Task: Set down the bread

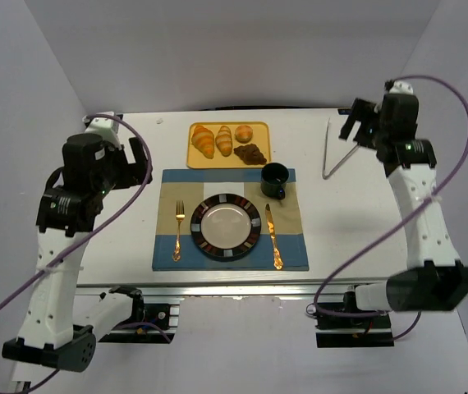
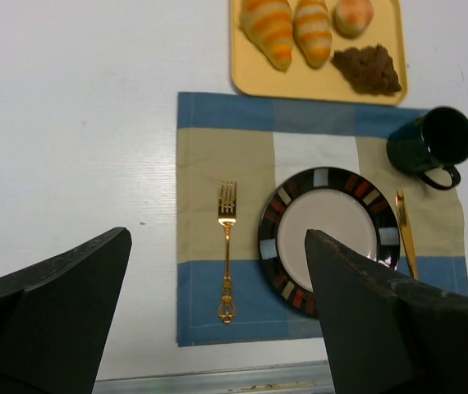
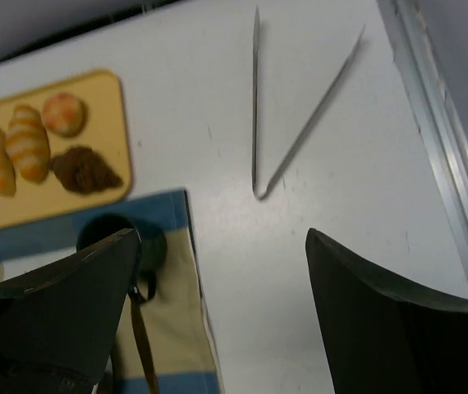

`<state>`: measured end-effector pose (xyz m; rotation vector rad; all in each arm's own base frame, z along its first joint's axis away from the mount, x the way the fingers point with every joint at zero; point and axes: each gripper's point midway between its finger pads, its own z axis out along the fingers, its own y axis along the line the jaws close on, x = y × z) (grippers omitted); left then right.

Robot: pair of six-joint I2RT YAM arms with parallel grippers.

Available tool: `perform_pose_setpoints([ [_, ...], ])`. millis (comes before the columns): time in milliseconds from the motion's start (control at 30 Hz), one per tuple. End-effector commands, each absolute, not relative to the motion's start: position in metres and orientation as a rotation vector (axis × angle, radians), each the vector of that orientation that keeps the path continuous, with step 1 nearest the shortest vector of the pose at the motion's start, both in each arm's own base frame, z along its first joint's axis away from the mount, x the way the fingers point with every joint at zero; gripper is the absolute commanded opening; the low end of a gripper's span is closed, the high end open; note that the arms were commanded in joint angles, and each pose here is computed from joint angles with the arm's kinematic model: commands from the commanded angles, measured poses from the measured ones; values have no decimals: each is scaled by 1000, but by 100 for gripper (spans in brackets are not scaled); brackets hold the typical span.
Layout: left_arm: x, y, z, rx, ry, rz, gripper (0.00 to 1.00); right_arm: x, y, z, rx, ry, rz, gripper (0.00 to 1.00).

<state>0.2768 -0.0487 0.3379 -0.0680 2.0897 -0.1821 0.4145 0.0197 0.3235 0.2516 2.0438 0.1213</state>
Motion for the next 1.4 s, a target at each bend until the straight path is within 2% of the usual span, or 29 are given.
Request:
perform_pose_setpoints([
  [0,269,-28,348,-152,2021,-87,98,379,26,251,283,2220,119,89],
  [67,272,-31,347,-158,2015,-104,98,364,36,237,249,2233,189,89],
  [200,285,-37,344,-170,2003,-139,98,381,41,206,295,2254,219,89],
  [367,312,-40,342,-231,1996,-149,98,435,26,150,425,2352,81,89],
  [400,316,-41,342,-236,1998,-148,98,451,26,160,420,2331,74,89],
  [433,320,-41,341,-248,1999,-148,98,461,25,137,423,2381,48,89],
  [500,332,-42,339,-263,2009,-141,98,483,18,143,440,2361,-11,89],
  [567,344,-44,333,-276,2026,-138,98,494,11,121,463,2404,-74,89],
  [600,347,-44,335,-282,2022,-140,98,509,12,132,455,2375,-67,89],
  [667,355,-45,333,-293,2031,-137,98,518,13,110,446,2429,-91,89],
  [700,358,-45,332,-296,2033,-134,98,530,11,120,450,2399,-92,89],
  [733,359,-45,332,-301,2035,-132,98,534,10,106,452,2427,-110,89],
  [1033,375,-48,320,-324,2061,-131,98,541,-7,93,530,2437,-224,89],
  [1367,379,-48,312,-330,2078,-125,98,549,-4,69,498,2480,-125,89],
])
